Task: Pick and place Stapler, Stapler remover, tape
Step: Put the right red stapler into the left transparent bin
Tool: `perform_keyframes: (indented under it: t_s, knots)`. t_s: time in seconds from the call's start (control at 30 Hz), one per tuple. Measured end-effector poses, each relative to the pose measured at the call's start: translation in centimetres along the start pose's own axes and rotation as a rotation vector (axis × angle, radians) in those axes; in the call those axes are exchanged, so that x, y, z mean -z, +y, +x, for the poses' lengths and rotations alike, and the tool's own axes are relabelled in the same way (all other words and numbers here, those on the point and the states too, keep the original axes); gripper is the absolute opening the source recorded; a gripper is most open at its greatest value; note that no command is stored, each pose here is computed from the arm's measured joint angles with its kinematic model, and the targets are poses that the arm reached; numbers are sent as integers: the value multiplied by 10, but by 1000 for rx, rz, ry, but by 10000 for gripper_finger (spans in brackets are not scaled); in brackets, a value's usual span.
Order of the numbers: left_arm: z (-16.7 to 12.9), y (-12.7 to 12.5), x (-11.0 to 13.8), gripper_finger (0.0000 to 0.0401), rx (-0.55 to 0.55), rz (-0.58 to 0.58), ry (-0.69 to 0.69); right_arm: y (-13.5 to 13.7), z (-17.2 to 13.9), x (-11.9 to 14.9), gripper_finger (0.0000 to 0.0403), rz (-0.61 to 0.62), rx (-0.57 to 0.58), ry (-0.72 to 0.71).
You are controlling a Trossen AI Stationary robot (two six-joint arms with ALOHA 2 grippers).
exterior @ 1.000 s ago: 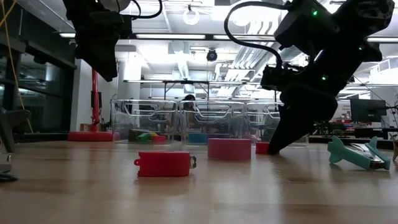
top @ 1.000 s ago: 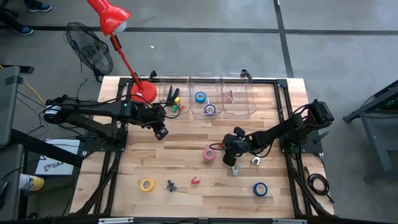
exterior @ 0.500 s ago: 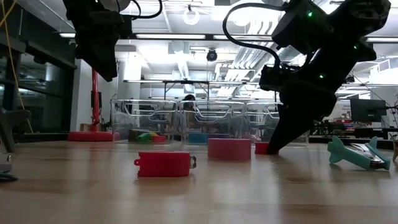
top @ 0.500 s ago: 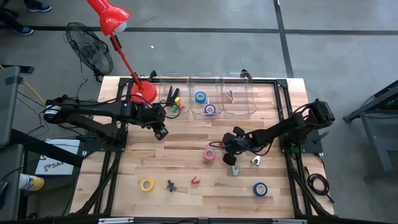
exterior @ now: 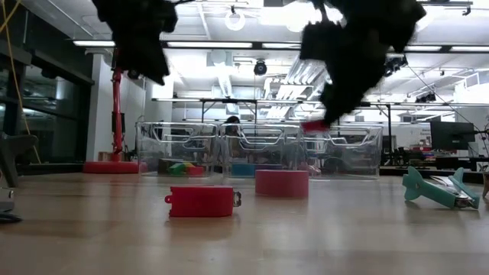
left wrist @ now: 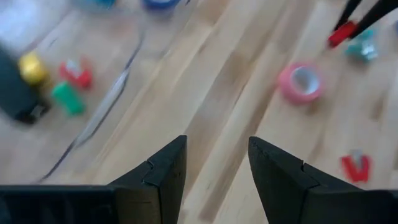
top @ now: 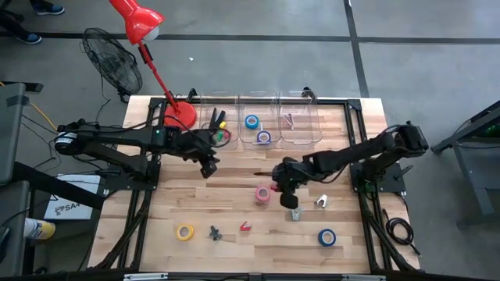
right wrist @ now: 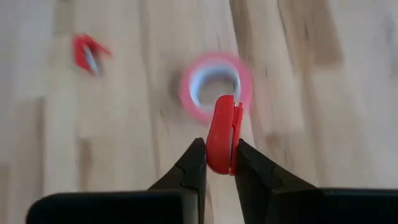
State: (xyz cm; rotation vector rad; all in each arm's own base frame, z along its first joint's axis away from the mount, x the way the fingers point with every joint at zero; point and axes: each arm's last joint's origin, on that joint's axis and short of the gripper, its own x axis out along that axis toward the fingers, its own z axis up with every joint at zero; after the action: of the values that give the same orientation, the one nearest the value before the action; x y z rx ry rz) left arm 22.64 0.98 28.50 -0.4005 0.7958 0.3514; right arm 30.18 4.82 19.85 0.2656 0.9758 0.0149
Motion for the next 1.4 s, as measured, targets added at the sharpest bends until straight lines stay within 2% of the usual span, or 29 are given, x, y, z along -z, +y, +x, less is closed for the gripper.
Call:
perform_keyframes:
  t_s: [0.27,0.5,0.63,0.77,1.4]
  knots:
    - [-2,-11,-17,168,164,94,-156,7,-42,-67,48,-110,31,-234]
    - [-6,-19,-27,168,293,160,-249,10,-73,-100,48,-191,39,-359]
    - [-9,-23,-33,168,367,184,-308,12,-82,-108,48,-230,43,-393]
    - [-12,-25,-38,168,395,183,-366,13,-85,-110,48,-249,44,-408]
    - [-15,-27,-42,168,413,207,-427,4,-91,-122,48,-241,76,-513]
